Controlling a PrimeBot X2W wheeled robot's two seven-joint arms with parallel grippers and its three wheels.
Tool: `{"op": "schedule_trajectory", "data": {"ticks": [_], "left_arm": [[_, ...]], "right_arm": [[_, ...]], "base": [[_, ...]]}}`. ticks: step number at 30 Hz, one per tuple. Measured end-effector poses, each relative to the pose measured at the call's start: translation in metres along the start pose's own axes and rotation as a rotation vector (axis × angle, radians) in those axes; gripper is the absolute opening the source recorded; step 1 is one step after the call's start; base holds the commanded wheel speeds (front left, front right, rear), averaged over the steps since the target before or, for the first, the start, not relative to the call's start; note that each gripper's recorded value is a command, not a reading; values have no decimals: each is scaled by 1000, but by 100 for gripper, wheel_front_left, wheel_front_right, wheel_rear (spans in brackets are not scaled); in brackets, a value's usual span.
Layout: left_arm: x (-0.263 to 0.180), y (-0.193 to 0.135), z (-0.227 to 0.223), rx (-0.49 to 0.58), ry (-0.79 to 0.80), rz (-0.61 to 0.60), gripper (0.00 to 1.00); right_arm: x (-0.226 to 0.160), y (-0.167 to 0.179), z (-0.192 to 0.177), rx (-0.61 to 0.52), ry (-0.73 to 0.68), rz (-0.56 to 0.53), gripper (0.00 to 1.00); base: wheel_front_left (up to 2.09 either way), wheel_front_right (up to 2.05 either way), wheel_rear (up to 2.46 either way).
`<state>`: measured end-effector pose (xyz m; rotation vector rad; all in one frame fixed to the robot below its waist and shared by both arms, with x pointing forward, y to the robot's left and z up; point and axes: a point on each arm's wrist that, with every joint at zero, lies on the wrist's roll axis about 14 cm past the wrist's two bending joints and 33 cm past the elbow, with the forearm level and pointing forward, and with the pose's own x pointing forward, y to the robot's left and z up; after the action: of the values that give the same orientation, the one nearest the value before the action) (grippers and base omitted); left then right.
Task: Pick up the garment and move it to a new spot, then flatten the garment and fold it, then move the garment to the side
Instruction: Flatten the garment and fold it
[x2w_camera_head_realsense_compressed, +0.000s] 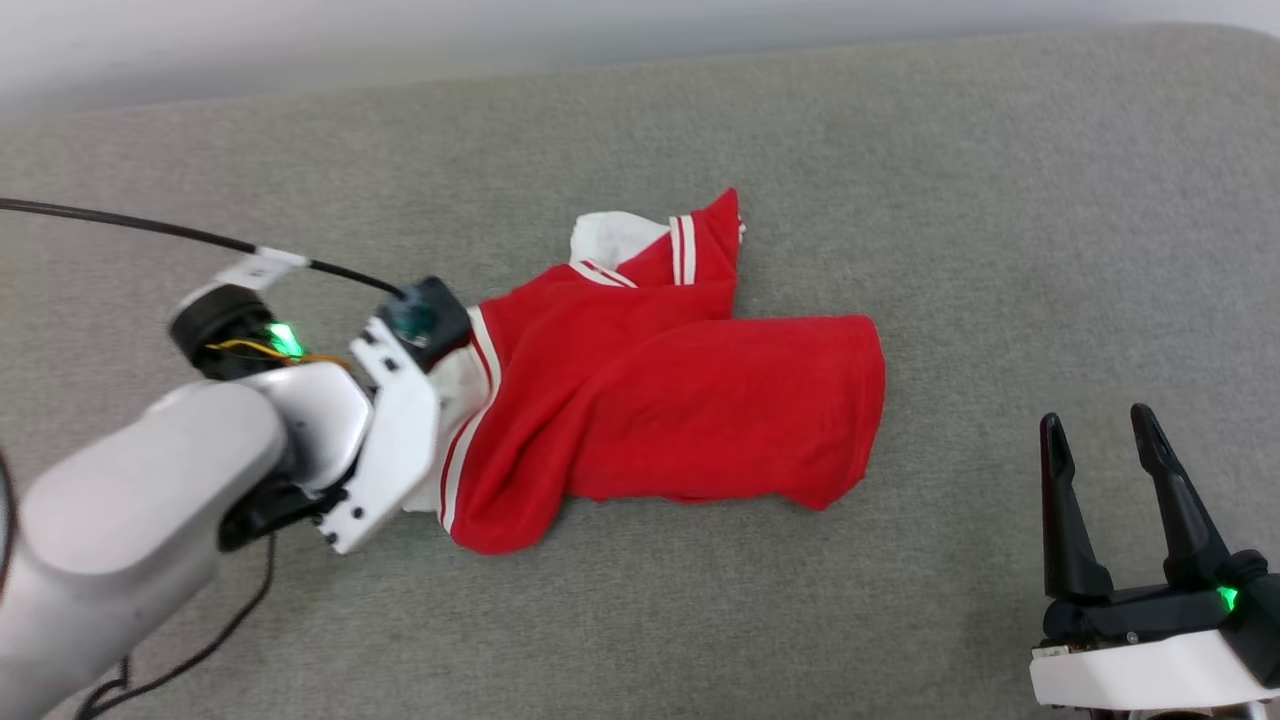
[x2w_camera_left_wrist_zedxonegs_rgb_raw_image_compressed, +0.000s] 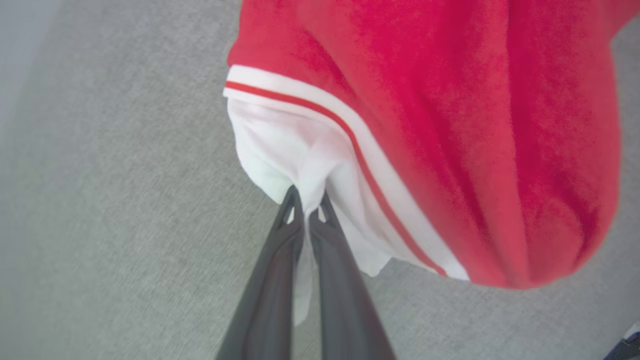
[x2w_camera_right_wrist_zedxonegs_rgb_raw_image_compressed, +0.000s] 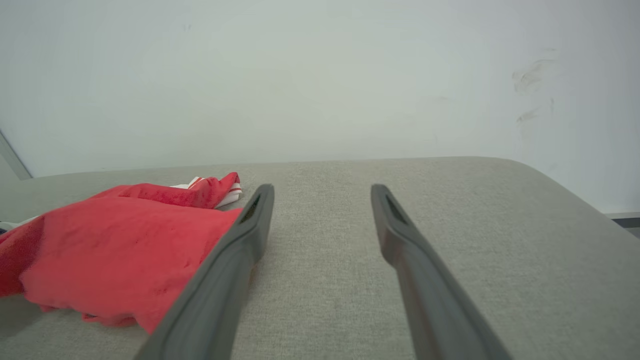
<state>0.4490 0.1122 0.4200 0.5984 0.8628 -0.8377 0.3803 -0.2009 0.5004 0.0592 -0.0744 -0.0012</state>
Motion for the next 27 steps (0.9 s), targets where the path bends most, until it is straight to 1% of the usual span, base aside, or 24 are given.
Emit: {"op": "schedule_trajectory", "data": {"ticks": [4, 9, 12, 15, 18, 20, 21, 22, 24, 27], "left_arm": [[-32, 28, -15, -91, -41, 126, 0], [-65, 53, -71, -248, 8, 263, 0], [-69, 51, -110, -371, 65, 281, 0], [-69, 47, -151, -454, 150, 300, 0], [-64, 40, -173, -508, 191, 293, 0], [-59, 38, -174, -524, 178, 291, 0], [-58, 40, -170, -529, 157, 298, 10], [-56, 44, -158, -525, 91, 319, 100], [-60, 52, -148, -499, 37, 353, 100], [-77, 73, -127, -424, -37, 424, 100]], "right_arm": [[-2, 9, 5, 5, -16, 29, 100], [0, 20, 11, 11, -35, 62, 100], [2, 22, 10, 9, -33, 69, 100], [2, 23, 7, 6, -24, 72, 100], [2, 23, 5, 5, -19, 71, 100], [1, 22, 5, 2, -17, 70, 100], [1, 22, 5, 0, -18, 68, 100], [0, 21, 7, -1, -21, 67, 100], [-4, 20, 6, -1, -17, 65, 100], [-7, 21, 13, -1, -35, 67, 100]], "base": [[0, 0, 0], [0, 0, 0], [0, 0, 0], [0, 0, 0], [0, 0, 0], [0, 0, 0], [0, 0, 0], [0, 0, 0], [0, 0, 0], [0, 0, 0]]}}
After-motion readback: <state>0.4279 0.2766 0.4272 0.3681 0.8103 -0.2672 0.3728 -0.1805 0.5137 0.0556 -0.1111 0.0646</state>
